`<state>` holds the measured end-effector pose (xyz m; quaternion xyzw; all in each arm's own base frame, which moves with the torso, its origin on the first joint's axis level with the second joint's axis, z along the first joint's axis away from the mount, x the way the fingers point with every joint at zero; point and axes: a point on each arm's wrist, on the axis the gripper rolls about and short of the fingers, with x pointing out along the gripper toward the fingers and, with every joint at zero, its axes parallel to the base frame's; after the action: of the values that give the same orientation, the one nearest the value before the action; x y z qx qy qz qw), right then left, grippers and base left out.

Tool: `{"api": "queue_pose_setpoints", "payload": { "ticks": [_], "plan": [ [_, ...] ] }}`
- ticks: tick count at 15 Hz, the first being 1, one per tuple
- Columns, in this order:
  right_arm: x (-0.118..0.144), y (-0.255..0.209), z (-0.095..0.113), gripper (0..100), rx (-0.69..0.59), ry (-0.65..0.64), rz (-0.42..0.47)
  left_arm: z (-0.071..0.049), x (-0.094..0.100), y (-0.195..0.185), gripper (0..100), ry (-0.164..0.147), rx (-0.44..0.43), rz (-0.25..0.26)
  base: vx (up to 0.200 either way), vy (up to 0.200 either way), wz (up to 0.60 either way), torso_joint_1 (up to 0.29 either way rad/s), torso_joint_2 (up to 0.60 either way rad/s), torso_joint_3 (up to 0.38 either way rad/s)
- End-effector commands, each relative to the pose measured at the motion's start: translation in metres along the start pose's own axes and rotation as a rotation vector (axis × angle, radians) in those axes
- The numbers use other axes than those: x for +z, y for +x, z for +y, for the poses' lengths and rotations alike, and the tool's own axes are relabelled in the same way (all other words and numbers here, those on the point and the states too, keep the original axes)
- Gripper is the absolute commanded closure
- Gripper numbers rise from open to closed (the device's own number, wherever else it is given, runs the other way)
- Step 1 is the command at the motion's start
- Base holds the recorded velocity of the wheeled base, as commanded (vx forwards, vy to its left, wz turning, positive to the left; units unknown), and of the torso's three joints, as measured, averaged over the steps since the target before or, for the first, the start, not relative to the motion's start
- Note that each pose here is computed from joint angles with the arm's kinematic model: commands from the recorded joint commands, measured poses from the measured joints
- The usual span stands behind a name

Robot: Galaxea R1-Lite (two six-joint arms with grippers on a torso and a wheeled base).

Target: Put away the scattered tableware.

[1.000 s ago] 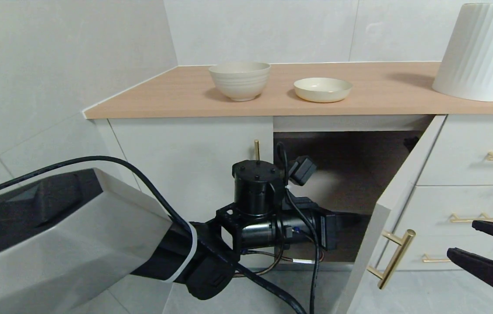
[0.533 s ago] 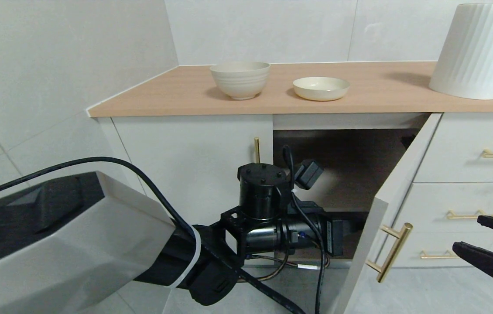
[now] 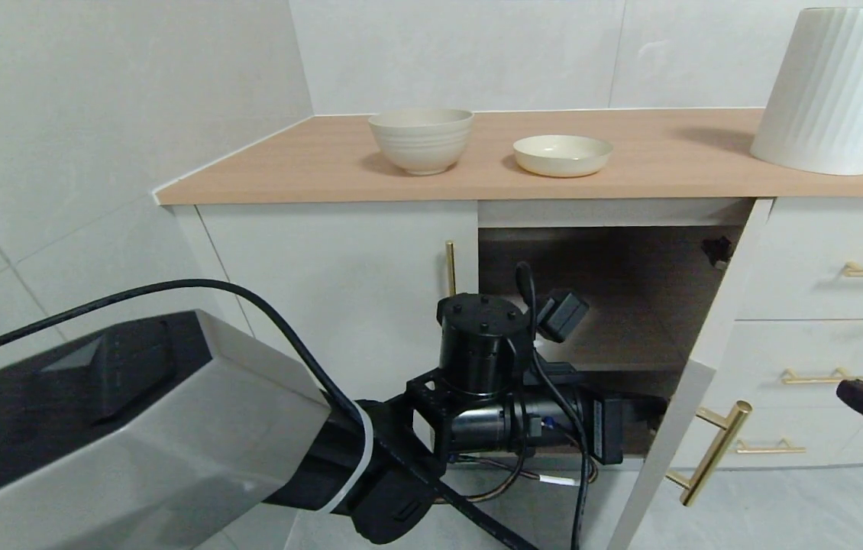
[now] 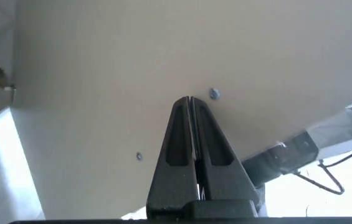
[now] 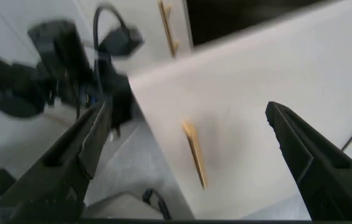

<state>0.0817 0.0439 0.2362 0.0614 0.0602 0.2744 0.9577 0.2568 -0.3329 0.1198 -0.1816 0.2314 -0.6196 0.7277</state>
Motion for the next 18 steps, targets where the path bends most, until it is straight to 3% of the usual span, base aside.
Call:
{"api": "queue_pose_setpoints", "payload": {
  "ticks": [1,2,5,6,7,9,12,14,15,16,18],
  "plan": [
    [0.011,-0.002,0.001,0,-0.003,-0.003,-0.038,-0.012,-0.005,0.008,100,0.007,-0.03,0.014,0.0,0.0,0.0,0.0,0.0,0.0],
    [0.017,-0.002,0.002,0,-0.003,-0.005,-0.058,-0.023,-0.009,0.016,100,0.015,-0.059,0.022,0.0,0.0,0.0,0.0,0.0,0.0],
    [0.031,-0.003,0.005,0,0.002,-0.007,-0.104,-0.074,-0.028,0.037,100,0.042,-0.174,0.069,0.0,0.0,0.0,0.0,0.0,0.0],
    [0.032,-0.004,0.005,0,0.002,-0.008,-0.106,-0.076,-0.027,0.036,100,0.044,-0.178,0.065,0.0,0.0,0.0,0.0,0.0,0.0],
    [0.031,-0.005,0.005,0,0.002,-0.008,-0.107,-0.076,-0.019,0.03,100,0.051,-0.144,0.028,0.0,0.0,0.0,0.0,0.0,0.0],
    [0.029,-0.002,0.004,0,0.001,-0.006,-0.09,-0.058,0.003,0.01,100,0.05,-0.051,-0.047,0.0,0.0,0.0,0.0,0.0,0.0],
    [0.021,0.015,0.001,0,-0.008,0.0,-0.017,-0.024,0.029,-0.061,100,0.044,0.11,-0.154,0.0,0.0,0.0,0.0,0.0,0.0],
    [0.018,0.034,-0.001,0,-0.014,0.005,0.039,-0.013,0.042,-0.106,100,0.057,0.193,-0.241,0.0,0.0,0.0,0.0,0.0,0.0],
    [0.021,0.046,-0.001,0,-0.011,0.009,0.056,-0.013,0.048,-0.127,100,0.064,0.227,-0.278,0.0,0.0,0.0,0.0,0.0,0.0],
    [0.023,0.069,-0.003,0,-0.011,0.034,0.1,-0.022,0.052,-0.165,100,0.077,0.283,-0.33,0.0,0.0,0.0,0.0,0.0,0.0],
    [0.025,0.095,-0.003,0,0.032,0.046,0.149,-0.041,0.042,-0.212,100,0.099,0.366,-0.356,0.0,0.0,0.0,0.0,0.0,0.0]
  ]
}}
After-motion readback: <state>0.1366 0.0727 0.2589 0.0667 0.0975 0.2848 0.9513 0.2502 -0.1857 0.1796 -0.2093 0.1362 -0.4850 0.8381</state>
